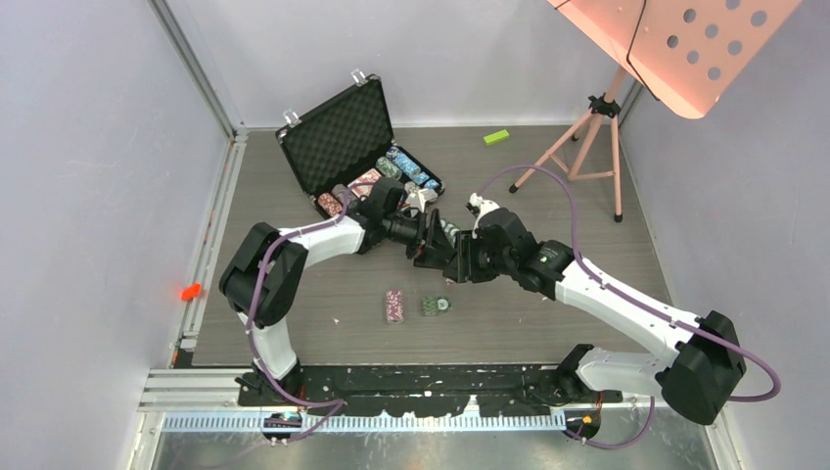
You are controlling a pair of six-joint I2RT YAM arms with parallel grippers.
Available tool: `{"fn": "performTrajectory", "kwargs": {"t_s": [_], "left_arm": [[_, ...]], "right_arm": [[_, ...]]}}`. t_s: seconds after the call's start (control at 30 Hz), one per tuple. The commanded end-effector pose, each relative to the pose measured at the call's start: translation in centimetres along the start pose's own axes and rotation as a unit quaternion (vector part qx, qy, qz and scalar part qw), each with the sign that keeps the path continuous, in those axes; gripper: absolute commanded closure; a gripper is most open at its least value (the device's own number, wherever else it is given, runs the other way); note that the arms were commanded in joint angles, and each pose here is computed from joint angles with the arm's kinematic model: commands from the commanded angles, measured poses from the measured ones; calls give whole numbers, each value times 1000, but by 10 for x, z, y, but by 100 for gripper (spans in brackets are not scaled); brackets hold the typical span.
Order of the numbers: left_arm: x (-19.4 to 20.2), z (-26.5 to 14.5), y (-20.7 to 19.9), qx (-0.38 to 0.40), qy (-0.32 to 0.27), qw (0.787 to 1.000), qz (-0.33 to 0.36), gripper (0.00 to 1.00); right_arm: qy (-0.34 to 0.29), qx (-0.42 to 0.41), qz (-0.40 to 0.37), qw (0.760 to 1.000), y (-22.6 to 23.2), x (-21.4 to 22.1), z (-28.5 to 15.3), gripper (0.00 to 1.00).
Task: Pack up texas hold em set
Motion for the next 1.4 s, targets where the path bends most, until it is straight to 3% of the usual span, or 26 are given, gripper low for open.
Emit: {"fn": "performTrajectory", "kwargs": {"t_s": [0.0,0.37,0.47,0.6,0.67,0.7,0.9,1.07,1.17,1.3,1.37], "left_arm": [[7,-2,-3,-13,16,1000,15,51],[12,-2,-1,-20,22,999,19,63],[12,-1,-2,-20,25,999,19,75],[14,3,-5,-20,31,999,23,83],[14,5,-9,-19,33,999,27,94],[14,5,-10,-18,31,999,30,100],[3,-4,-6,-59,-14,996,63,100],[-10,-35,15,-187,-103,969,125,100],[-1,-52,22,-229,-129,951,163,87],[13,-79,34,-275,-188,924,190,53],[18,-91,45,-290,-220,913,185,41]], "right_arm": [[-33,0,-10,999,5,-23,-5,83],[-22,8,-7,1000,3,-19,-3,84],[-23,7,-6,1000,3,-21,-2,84],[-21,3,-5,1000,5,-21,0,84],[-20,2,-4,1000,5,-22,1,83],[-20,2,-4,1000,6,-22,2,80],[-31,15,-3,999,1,-21,-6,59],[-3,32,2,999,-7,-4,-8,45],[24,43,8,999,-12,11,-8,32],[71,89,6,993,-14,34,-3,21],[81,108,-1,991,-2,44,1,16]]}}
Point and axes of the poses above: each gripper's point midway between its finger pads, its own z axis out along the fingers, its own y axis along the line the jaws close on, x = y × z, the point moved 2 cm from there along -z, back along the fingers, and after that the axes turned 15 degrees about -z, right-handed, at the moved point
